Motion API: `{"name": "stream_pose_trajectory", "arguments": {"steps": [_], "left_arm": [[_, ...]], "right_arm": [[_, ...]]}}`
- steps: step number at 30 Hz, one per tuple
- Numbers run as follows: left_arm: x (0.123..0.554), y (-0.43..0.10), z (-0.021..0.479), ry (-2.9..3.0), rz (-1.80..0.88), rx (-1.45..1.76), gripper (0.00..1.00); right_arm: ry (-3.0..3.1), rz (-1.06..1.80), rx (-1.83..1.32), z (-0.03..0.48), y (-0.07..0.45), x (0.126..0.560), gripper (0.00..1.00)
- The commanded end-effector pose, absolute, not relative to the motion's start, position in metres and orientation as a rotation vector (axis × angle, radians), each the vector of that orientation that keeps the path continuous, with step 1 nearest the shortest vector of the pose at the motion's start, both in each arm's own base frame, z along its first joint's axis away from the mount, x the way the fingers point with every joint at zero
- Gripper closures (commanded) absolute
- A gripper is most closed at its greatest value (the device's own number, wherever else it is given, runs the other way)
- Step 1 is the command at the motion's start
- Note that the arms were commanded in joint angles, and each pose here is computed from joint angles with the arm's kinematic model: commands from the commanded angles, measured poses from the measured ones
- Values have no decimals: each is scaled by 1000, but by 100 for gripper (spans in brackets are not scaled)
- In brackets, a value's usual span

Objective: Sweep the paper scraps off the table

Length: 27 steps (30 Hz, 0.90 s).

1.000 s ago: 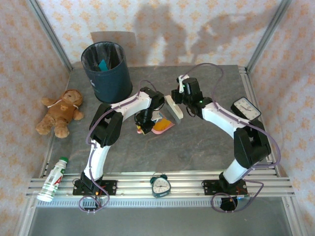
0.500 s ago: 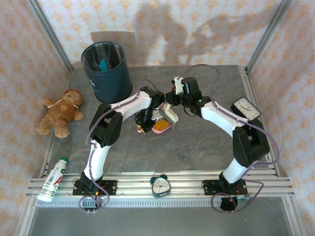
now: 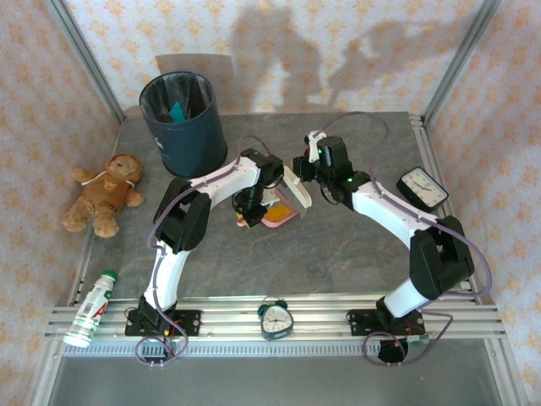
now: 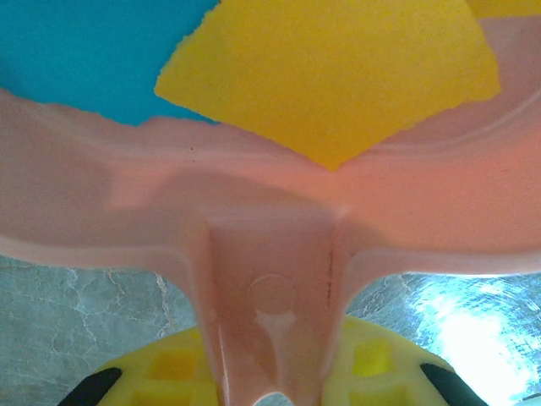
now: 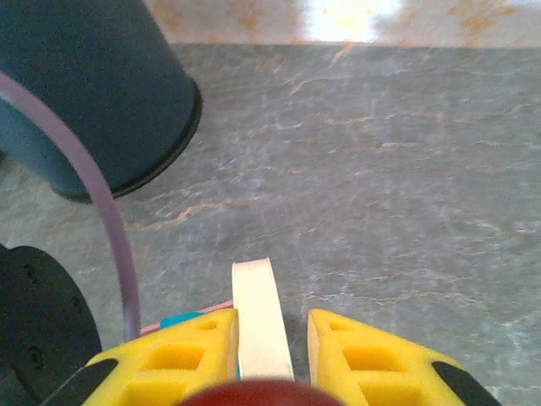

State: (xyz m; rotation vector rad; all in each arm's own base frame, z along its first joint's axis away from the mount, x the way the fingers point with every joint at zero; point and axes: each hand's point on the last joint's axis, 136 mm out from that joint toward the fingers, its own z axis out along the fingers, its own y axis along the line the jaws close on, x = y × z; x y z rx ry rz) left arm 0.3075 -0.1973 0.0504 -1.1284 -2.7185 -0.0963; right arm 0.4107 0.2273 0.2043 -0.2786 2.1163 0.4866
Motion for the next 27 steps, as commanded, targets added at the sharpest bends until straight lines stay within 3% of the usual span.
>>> {"name": "stream_pose_trajectory", "arguments": {"steps": [1,15,27], "left_arm": [[312,-199,63,-2766,-119,-1164,100],[338,-214,93,-3060,-13,-1011,100],[362,-202,139,-3205,92,-831,100]], "right_arm": [[2001,397,-128,236,204,419,100],[1996,145,63,235,138,396,100],[1988,104,64,240,123,379,100]]}}
